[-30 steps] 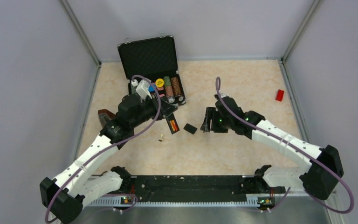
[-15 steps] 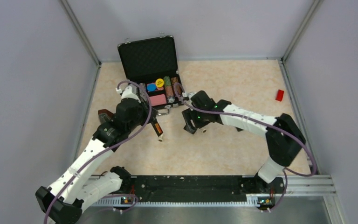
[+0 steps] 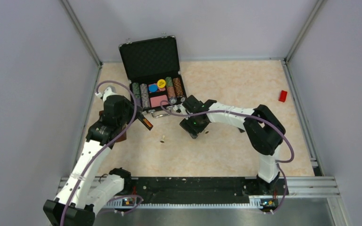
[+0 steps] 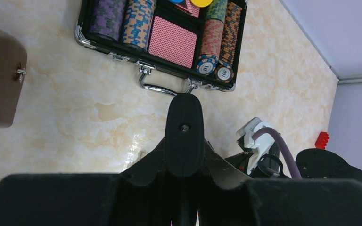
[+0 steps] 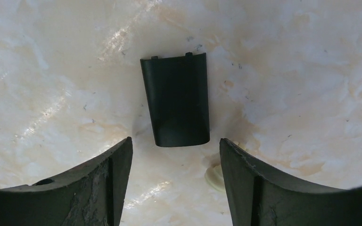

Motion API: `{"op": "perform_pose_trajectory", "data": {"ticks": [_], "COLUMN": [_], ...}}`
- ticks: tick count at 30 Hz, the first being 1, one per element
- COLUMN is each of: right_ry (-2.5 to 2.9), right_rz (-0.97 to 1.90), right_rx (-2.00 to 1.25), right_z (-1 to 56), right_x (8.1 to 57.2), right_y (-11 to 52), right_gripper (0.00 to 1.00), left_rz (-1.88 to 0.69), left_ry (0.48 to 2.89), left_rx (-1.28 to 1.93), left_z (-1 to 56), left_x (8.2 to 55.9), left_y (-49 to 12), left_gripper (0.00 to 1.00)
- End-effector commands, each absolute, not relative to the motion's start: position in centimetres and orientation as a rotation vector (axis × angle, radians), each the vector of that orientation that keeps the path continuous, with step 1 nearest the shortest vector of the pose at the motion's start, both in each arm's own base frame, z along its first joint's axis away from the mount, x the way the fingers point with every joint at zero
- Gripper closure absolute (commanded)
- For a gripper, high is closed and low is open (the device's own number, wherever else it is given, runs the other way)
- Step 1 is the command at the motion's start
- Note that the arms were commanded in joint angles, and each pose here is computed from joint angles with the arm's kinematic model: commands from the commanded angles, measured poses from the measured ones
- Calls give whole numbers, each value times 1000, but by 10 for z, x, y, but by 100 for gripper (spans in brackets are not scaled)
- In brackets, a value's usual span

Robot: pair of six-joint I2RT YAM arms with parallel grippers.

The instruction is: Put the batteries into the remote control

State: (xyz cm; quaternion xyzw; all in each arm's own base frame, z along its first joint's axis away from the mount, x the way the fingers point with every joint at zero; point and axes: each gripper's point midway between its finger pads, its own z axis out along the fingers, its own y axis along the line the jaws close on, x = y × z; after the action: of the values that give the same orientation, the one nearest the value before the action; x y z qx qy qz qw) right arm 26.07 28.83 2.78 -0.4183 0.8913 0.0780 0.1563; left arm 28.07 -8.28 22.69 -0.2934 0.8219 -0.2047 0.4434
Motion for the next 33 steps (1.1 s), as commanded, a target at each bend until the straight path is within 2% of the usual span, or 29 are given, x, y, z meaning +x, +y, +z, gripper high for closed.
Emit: {"op": "perform_pose_trajectory", "data": {"ticks": [1,10,15,18,24,33], "right_ry": [2504,2503,2521,2512,2418,2192], "right_rz": [203,229,189,193,325,668], "right_rx": [-1258,-1261,-1247,-1209,-1069,-909], "right_z": [31,24,22,33,92,208], "right_x": [271,279,282,282,278,236], "right_y": [296,299,293,293,301,307], "right_gripper": [34,40,61,68,70,70], "left_rz": [-587,-601,-611,-639,-776,-1122], "left_ry": [1993,1988,1999,2006,2014,1882], "left_rx": [-738,-749,-747,-732,-621,-269], "left_z": [237,234,231,229,231,263], "left_x": [286,288,289,291,294,291], "left_y": [-86,-84,-86,-91,-114,-178], "left_gripper": [100,100,100,100,100,100]}}
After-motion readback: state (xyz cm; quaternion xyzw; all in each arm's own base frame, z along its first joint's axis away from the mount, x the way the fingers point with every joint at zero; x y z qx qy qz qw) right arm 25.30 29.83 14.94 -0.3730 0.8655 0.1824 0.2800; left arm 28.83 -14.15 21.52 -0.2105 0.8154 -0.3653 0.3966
